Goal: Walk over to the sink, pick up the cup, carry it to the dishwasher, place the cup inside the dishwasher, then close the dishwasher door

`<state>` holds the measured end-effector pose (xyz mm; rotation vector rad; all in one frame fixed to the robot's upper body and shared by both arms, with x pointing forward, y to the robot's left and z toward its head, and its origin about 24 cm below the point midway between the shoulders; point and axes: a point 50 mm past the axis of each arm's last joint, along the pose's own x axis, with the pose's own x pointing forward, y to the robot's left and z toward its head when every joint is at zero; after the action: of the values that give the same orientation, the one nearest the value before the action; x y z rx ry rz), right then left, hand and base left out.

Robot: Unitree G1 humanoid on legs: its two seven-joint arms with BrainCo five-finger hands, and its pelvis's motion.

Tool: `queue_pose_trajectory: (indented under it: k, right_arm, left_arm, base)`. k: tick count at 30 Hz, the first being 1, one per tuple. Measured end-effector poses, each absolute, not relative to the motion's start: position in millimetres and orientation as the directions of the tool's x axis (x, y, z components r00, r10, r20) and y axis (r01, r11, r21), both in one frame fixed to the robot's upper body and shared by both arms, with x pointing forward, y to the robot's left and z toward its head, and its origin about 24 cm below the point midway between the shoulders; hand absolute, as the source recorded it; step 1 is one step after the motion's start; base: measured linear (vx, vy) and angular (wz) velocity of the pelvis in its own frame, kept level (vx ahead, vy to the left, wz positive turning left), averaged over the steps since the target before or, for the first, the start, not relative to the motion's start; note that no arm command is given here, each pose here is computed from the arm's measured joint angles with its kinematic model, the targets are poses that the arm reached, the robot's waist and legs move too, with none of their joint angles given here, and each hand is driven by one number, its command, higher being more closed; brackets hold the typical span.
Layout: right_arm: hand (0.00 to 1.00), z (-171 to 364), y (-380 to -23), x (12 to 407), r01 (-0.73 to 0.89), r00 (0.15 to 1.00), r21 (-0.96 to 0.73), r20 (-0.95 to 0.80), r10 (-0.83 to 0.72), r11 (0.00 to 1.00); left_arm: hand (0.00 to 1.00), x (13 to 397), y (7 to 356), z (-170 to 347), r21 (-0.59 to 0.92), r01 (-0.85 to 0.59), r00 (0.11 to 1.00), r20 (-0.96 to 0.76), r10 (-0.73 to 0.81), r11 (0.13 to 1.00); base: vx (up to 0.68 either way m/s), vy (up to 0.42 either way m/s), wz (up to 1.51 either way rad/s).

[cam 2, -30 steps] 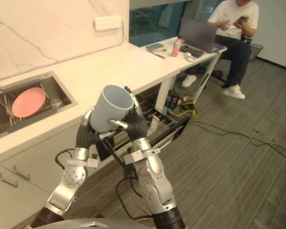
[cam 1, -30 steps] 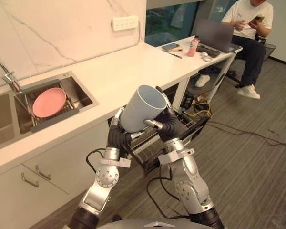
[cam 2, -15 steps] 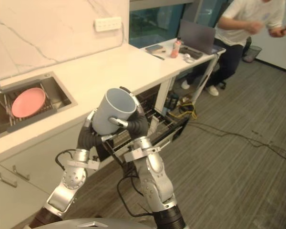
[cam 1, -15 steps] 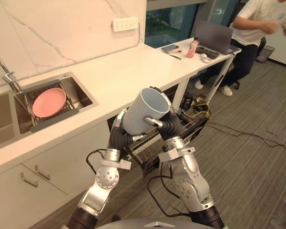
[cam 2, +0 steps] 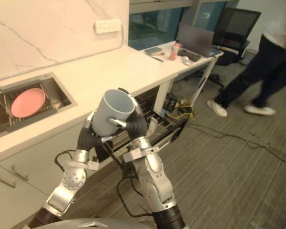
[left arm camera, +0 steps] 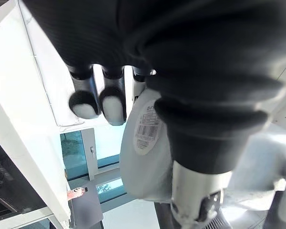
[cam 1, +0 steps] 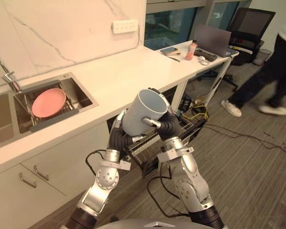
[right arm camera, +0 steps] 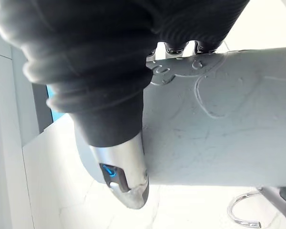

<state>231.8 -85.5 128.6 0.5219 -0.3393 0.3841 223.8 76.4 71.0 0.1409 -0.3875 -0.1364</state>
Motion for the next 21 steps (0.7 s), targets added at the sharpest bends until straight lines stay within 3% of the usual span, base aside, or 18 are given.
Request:
queue_pose_trajectory:
  k: [8, 14, 18, 21]
  right_arm:
    - [1.00, 125.5, -121.1, 240.3, -0.233, 0.922, 0.418, 0.382, 0.063, 0.878]
    - [1.00, 124.3, -155.8, 240.6, -0.081, 0.924, 0.429, 0.372, -0.094, 0.900]
    - [1.00, 112.4, -176.3, 237.1, 0.015, 0.938, 0.414, 0.310, -0.157, 0.910]
    - [1.00, 90.0, -193.3, 246.4, 0.100, 0.959, 0.378, 0.209, -0.190, 0.920]
  left_arm:
    - [0.00, 224.0, 85.5, 67.9, 0.151, 0.066, 0.929, 0.352, -0.116, 0.986]
    - [0.00, 221.9, 120.0, 56.4, 0.082, -0.088, 0.956, 0.288, 0.061, 0.993]
    - [0.00, 215.5, 147.4, 28.9, 0.041, -0.192, 0.972, 0.145, 0.185, 0.980]
    - [0.00, 212.7, 155.6, 4.3, 0.044, -0.179, 0.984, -0.003, 0.179, 0.983]
  base:
    - [0.00, 0.000, 0.00]
    - [0.00, 0.000, 0.01]
    - [0.00, 0.000, 0.10]
    - [-0.02, 0.001, 0.40]
